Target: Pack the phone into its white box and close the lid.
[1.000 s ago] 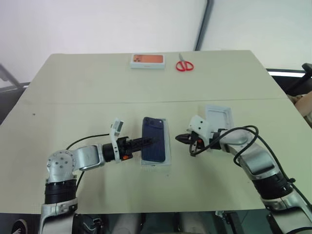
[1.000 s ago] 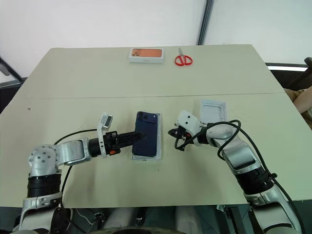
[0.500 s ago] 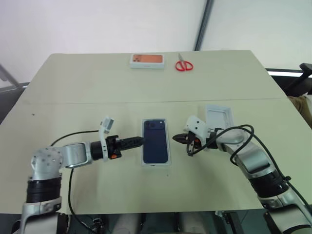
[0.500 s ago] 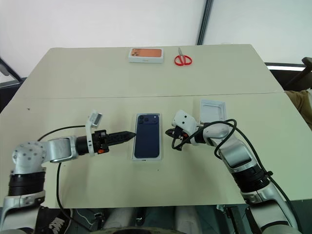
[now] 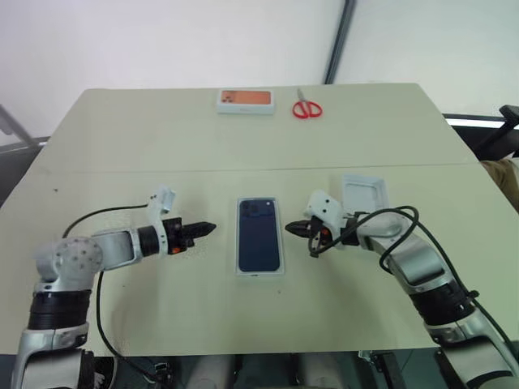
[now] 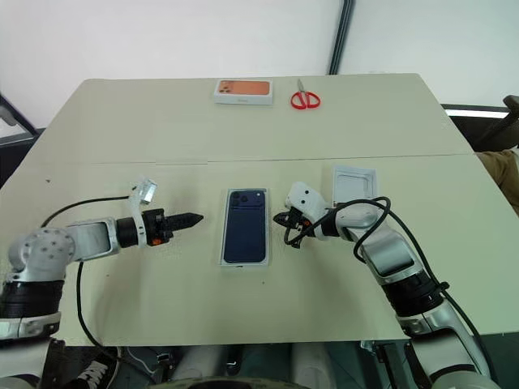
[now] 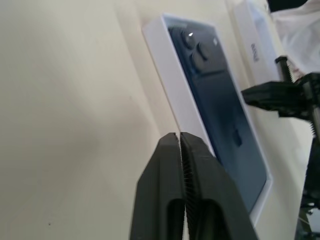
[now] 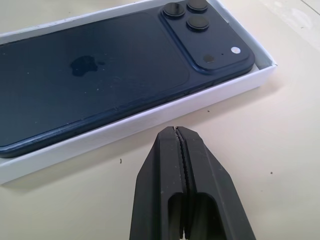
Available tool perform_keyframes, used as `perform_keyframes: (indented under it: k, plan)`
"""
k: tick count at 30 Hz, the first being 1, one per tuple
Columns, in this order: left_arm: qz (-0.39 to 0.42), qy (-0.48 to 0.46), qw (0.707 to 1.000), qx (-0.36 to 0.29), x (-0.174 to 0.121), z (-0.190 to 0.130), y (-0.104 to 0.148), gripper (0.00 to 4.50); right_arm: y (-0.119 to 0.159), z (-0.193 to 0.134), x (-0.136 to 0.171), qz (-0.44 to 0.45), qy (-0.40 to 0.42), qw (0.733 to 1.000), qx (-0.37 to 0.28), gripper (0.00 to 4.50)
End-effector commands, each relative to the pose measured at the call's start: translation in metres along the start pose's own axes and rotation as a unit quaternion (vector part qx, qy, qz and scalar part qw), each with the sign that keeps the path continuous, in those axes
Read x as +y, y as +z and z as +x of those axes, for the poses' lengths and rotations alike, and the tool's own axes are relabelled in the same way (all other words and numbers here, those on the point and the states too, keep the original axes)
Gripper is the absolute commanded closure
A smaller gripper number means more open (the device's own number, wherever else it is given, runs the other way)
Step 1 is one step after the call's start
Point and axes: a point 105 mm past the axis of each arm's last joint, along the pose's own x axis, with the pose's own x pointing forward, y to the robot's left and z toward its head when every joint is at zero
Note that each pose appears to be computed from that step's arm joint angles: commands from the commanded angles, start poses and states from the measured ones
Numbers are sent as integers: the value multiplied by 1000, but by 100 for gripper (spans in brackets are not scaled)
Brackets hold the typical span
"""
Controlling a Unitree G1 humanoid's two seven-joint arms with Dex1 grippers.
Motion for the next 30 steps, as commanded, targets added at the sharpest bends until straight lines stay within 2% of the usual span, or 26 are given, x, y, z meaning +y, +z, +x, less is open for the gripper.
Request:
perform_keyframes:
  k: [1, 5, 8, 14, 25, 30]
  plan:
    - [56, 15, 998, 34, 2, 6, -11, 446, 10, 0, 1, -17, 3, 1000, -14, 450]
    - [69, 6, 995, 69, 1, 22, -27, 446, 8, 1, 3, -18, 6, 1000, -8, 450]
    - [74, -32, 993, 89, -11, 49, -38, 446, 1, -1, 5, -27, 13, 999, 11, 450]
    - [81, -87, 990, 73, -39, 83, -26, 446, -4, -14, -1, -23, 1, 1000, 21, 450]
    - [133, -200, 965, 102, -101, 127, -27, 446, -41, -61, -19, -8, -42, 995, 87, 450]
    - [143, -201, 965, 93, -111, 147, -24, 446, -44, -72, -21, 0, -52, 994, 94, 450]
